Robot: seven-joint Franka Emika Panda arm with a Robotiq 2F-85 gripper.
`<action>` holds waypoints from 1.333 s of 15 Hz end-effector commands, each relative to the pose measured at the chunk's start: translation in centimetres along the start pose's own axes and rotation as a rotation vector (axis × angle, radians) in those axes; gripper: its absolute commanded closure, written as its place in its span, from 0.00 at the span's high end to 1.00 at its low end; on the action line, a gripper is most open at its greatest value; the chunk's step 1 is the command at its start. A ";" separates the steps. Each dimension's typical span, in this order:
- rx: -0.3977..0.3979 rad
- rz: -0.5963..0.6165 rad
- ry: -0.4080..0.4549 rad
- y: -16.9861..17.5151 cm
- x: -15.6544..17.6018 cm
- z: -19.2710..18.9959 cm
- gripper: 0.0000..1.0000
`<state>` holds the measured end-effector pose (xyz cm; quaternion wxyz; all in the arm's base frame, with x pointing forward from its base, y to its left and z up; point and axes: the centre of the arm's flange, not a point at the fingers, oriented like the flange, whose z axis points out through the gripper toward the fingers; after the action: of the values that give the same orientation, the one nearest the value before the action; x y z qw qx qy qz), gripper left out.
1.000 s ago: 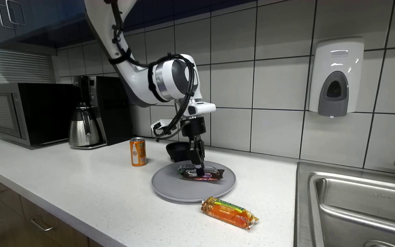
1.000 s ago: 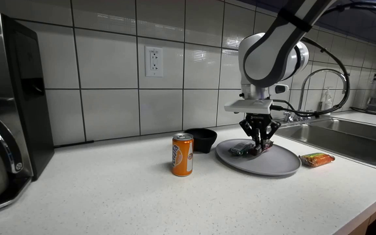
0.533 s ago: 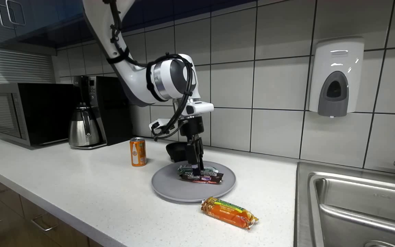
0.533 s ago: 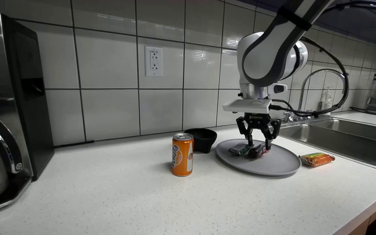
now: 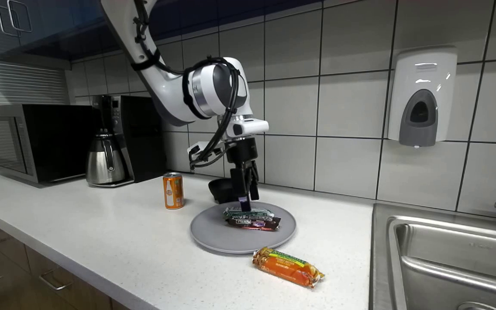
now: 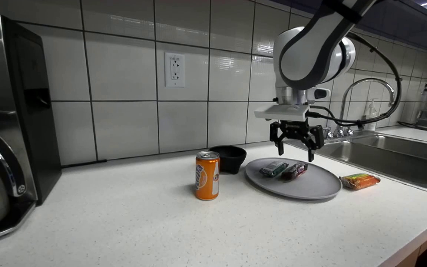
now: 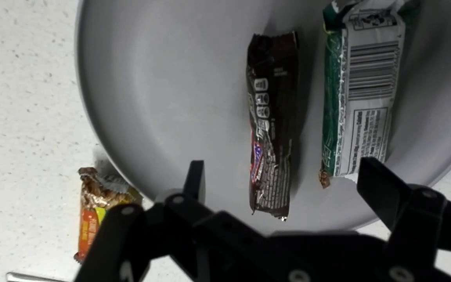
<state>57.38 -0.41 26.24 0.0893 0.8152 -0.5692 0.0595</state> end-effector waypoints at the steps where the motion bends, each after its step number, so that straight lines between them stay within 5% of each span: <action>1: 0.017 0.075 0.018 2.8 0.4 -1.4 1.00; 20: 0.047 0.400 0.036 12.8 4.9 0.1 1.00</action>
<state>49.46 -7.93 27.47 0.0769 0.7080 -0.6965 0.0878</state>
